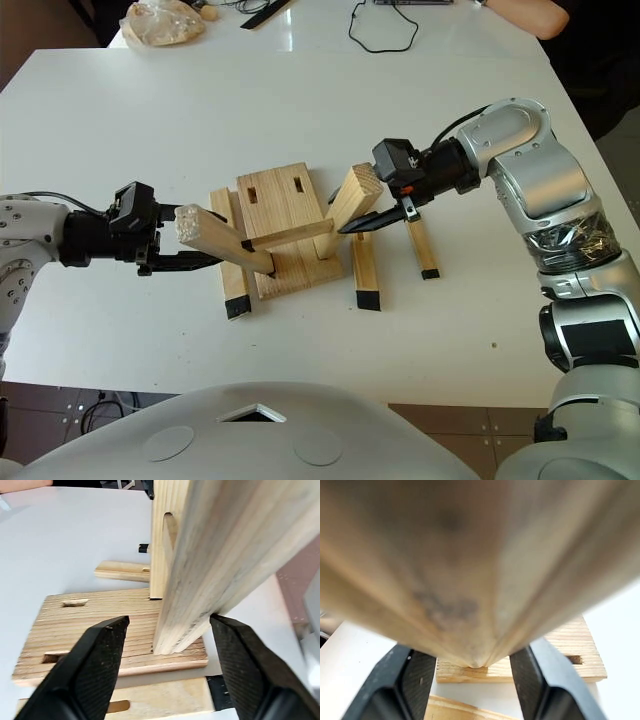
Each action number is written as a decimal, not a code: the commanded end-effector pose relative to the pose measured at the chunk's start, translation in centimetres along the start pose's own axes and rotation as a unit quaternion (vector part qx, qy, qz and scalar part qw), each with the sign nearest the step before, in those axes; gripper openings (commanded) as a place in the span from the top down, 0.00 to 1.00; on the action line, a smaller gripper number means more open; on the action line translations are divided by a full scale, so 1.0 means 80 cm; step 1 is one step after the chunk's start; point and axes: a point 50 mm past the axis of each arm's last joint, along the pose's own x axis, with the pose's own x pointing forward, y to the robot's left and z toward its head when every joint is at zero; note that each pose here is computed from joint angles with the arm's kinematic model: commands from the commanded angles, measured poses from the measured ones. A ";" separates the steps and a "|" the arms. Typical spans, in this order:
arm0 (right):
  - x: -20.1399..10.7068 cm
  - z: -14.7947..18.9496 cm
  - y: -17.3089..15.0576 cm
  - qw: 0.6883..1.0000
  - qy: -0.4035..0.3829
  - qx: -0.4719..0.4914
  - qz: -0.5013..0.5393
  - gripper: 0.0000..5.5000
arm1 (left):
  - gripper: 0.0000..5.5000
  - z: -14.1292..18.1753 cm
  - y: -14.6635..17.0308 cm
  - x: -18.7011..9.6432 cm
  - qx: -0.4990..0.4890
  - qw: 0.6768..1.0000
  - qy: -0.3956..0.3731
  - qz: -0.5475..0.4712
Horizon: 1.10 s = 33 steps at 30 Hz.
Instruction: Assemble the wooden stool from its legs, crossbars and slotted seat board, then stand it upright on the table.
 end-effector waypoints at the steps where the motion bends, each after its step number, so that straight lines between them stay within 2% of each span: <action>1: 0.052 -0.021 0.017 0.996 0.001 0.053 0.073 0.63 | 0.33 -0.025 0.021 0.023 0.010 0.997 0.017 0.080; 6: 0.034 -0.021 0.010 0.998 0.013 0.052 0.033 0.63 | 0.19 -0.056 0.047 0.016 0.032 0.985 0.067 0.158; 12: 0.011 -0.020 0.011 0.998 0.012 0.057 0.001 0.63 | 0.02 -0.066 0.043 0.007 0.037 0.984 0.073 0.157; 15: -0.002 -0.022 0.012 0.998 0.015 0.063 -0.020 0.63 | 0.02 -0.076 0.045 -0.007 0.047 0.979 0.100 0.172; 21: -0.014 -0.023 0.014 0.997 0.012 0.067 -0.043 0.63 | 0.02 -0.072 0.045 -0.011 0.050 0.979 0.084 0.181; 22: -0.013 -0.022 0.012 0.997 0.011 0.067 -0.049 0.56 | 0.02 -0.072 0.044 -0.010 0.051 0.979 0.083 0.181; 24: -0.012 -0.020 0.010 0.996 0.004 0.070 -0.053 0.56 | 0.02 -0.072 0.042 -0.007 0.050 0.979 0.081 0.178; 30: -0.013 -0.020 0.012 0.994 -0.003 0.077 -0.074 0.56 | 0.02 -0.062 0.033 -0.004 0.040 0.983 0.050 0.171; 33: -0.021 -0.026 0.023 0.991 -0.006 0.089 -0.099 0.56 | 0.02 -0.049 0.033 -0.016 0.019 0.980 0.012 0.199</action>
